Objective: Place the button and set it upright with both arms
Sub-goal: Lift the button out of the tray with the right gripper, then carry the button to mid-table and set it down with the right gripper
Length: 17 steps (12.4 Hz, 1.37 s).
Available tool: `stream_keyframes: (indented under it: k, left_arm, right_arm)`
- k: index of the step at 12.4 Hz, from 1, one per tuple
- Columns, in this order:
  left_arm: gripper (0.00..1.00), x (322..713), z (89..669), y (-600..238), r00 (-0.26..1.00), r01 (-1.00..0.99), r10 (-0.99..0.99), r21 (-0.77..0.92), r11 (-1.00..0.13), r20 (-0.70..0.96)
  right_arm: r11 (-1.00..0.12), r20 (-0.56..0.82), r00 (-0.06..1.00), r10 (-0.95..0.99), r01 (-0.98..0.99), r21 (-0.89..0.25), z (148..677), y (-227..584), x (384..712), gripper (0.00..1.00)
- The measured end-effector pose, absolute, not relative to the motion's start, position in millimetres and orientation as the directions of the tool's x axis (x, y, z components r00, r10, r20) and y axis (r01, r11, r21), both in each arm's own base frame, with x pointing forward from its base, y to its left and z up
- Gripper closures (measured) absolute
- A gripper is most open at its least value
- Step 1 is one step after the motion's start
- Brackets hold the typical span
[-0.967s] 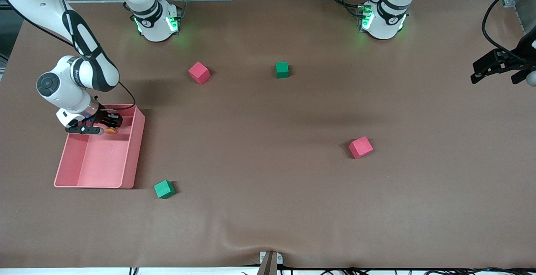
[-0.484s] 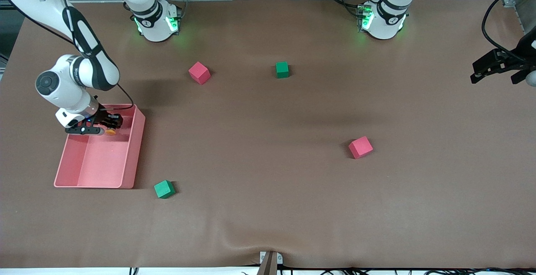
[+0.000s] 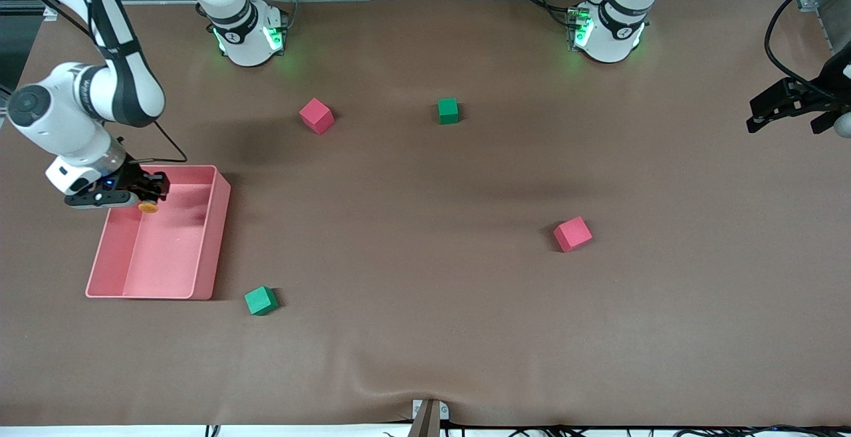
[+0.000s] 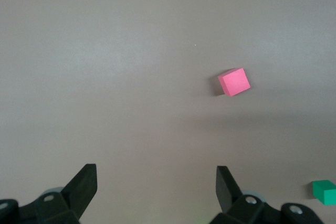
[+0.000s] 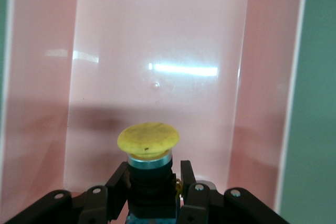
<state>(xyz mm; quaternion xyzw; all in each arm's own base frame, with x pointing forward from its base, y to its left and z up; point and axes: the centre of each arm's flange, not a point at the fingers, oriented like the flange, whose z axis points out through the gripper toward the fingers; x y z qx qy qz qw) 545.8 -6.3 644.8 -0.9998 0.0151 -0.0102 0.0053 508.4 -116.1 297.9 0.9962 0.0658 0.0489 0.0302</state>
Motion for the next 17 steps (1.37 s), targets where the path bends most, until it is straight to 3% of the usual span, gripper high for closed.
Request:
stream_keyframes:
  k: [4,9,12,17]
  left_arm:
    - [0.0,546.0,644.0,-6.9,0.999,-0.031,-0.031,-0.01,-0.999,0.018]
    - [0.0,549.6,637.3,-8.5,0.999,-0.033,-0.033,-0.009,-0.999,0.005]
    - [0.0,551.4,634.0,-9.3,0.999,-0.034,-0.034,-0.009,-0.999,-0.001]
    - [0.0,551.8,633.3,-10.7,0.999,-0.037,-0.037,-0.008,-0.999,-0.003]
  right_arm:
    - [-0.932,0.058,0.932,0.358,0.353,0.08,342.2,-93.2,542.6,0.56]
    - [-0.811,0.036,0.81,0.585,0.582,0.063,362.6,104.4,580.0,0.56]
    - [-0.844,0.072,0.841,0.536,0.534,0.052,348.7,255.8,578.5,0.56]
    - [-0.951,0.123,0.944,0.307,0.31,-0.005,307.0,455.0,540.2,0.56]
